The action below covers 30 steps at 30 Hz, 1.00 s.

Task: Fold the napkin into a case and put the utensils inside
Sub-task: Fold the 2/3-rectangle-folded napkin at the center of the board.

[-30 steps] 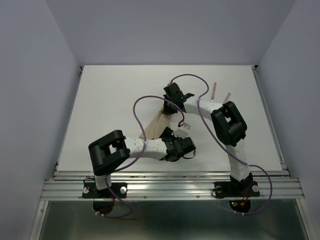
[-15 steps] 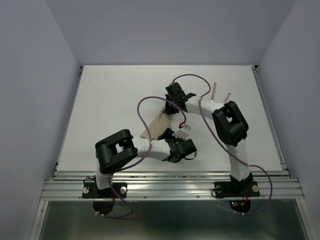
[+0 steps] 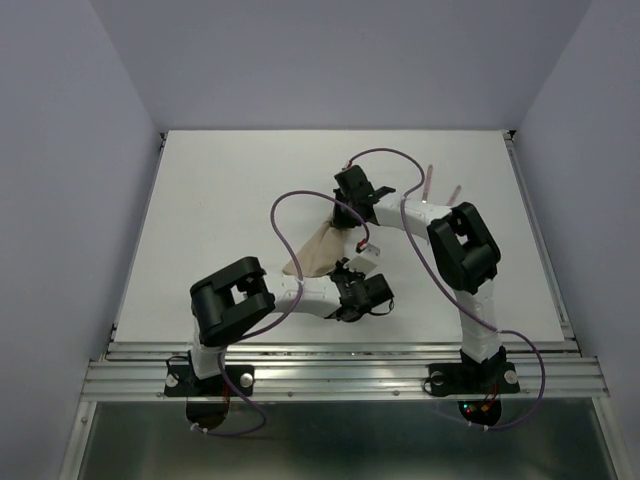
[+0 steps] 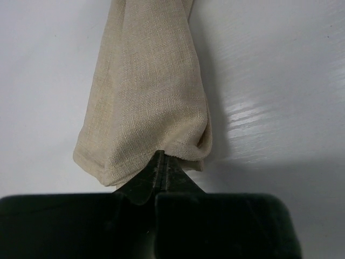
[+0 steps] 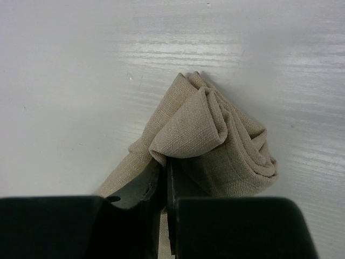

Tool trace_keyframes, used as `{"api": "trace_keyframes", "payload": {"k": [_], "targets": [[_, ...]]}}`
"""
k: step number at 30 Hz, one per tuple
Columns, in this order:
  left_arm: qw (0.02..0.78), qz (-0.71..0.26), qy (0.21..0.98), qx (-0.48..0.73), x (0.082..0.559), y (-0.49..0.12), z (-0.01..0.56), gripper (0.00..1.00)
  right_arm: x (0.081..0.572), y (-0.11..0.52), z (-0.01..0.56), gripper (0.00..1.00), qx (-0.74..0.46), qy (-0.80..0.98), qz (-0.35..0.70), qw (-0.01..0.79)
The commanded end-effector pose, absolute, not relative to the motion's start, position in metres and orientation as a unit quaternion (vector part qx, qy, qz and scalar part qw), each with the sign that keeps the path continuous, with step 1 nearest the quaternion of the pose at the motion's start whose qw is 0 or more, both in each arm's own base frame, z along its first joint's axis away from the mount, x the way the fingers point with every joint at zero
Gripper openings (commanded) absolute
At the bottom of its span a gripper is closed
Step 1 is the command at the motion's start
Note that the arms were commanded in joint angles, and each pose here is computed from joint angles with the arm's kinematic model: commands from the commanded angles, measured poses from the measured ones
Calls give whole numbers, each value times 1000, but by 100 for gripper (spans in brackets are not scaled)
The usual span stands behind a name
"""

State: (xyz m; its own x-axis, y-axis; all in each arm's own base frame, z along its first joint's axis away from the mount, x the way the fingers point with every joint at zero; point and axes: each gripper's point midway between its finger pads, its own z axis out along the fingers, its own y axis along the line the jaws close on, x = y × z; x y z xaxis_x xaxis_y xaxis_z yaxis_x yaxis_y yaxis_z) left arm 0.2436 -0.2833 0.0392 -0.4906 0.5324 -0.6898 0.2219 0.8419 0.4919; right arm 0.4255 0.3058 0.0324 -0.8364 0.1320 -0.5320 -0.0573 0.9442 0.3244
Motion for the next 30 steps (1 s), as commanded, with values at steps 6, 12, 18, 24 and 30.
{"api": "trace_keyframes", "payload": {"k": [6,12,18,24,30], "targets": [[479,54,867,127,258,-271,91,0,383,251,-15,6,-3,976,63,209],[468,13,878,100,262,-258,94,0,384,252,-16,6,-4,976,63,208],[462,-43,883,64,273,-250,98,0,384,255,-10,7,-6,975,73,210],[441,-58,895,42,278,-237,82,0,388,263,7,10,-7,970,96,221],[423,-76,903,24,285,-231,67,0,392,271,32,48,-7,964,121,238]]}}
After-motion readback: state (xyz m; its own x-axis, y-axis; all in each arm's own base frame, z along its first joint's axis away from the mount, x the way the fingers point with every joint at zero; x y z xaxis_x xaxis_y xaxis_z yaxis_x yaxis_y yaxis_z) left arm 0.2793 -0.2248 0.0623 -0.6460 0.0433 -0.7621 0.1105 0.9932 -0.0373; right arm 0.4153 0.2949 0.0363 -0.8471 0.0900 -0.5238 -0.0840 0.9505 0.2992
